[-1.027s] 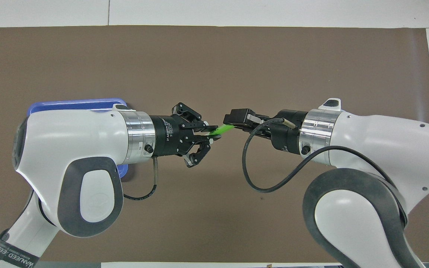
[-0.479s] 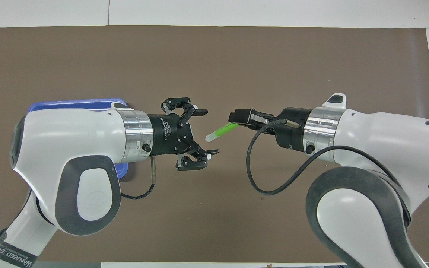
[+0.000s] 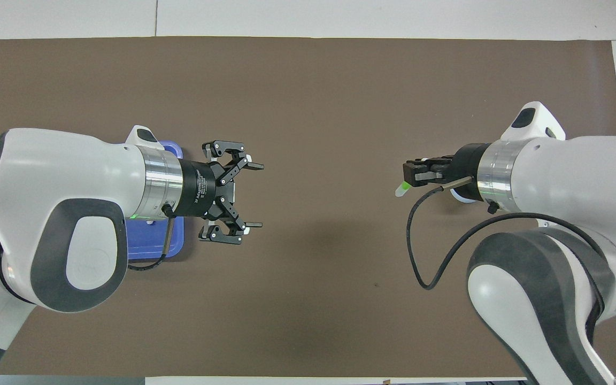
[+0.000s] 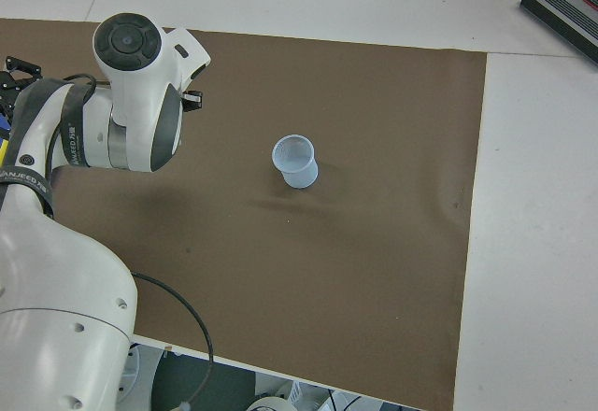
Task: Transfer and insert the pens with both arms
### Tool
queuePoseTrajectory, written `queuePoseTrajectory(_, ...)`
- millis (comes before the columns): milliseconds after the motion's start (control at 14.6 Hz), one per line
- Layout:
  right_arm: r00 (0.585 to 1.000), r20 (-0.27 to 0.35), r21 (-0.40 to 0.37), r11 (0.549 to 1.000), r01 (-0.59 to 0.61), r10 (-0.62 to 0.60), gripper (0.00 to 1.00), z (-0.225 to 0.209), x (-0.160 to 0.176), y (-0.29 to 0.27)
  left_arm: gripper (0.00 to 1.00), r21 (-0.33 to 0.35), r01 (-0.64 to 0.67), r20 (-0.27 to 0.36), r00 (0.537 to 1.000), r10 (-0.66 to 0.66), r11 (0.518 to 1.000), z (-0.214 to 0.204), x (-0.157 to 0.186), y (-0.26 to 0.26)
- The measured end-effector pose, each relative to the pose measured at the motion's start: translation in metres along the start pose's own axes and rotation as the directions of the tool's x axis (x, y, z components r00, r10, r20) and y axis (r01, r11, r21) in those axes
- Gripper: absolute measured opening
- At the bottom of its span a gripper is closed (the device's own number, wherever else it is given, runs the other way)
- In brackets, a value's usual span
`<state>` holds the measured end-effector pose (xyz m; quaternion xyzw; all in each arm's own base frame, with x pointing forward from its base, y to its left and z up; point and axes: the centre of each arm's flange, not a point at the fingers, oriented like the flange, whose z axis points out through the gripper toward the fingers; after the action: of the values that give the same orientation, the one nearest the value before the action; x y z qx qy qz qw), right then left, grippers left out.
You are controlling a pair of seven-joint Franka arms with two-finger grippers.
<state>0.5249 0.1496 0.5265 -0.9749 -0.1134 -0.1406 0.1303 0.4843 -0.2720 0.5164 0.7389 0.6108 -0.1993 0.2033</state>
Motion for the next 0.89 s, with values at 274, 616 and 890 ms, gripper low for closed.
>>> queuePoseTrajectory(274, 0.994, 0.027, -0.104, 0.988, 0.112, -0.109, 0.18, -0.012, 0.001, 0.068, 1.00, 0.106, -0.222, -0.101, 0.967, 0.233, 0.969, -0.014, 0.040, -0.002)
queuePoseTrajectory(616, 0.987, 0.079, -0.116, 0.982, 0.151, -0.143, 0.18, 0.019, 0.002, 0.123, 1.00, 0.219, -0.497, -0.140, 0.835, 0.531, 0.840, -0.061, 0.134, 0.002)
queuePoseTrajectory(890, 0.988, 0.095, -0.118, 0.984, 0.135, -0.124, 0.18, 0.047, 0.001, 0.138, 1.00, 0.385, -0.738, -0.083, 0.570, 0.817, 0.554, -0.070, 0.199, -0.008)
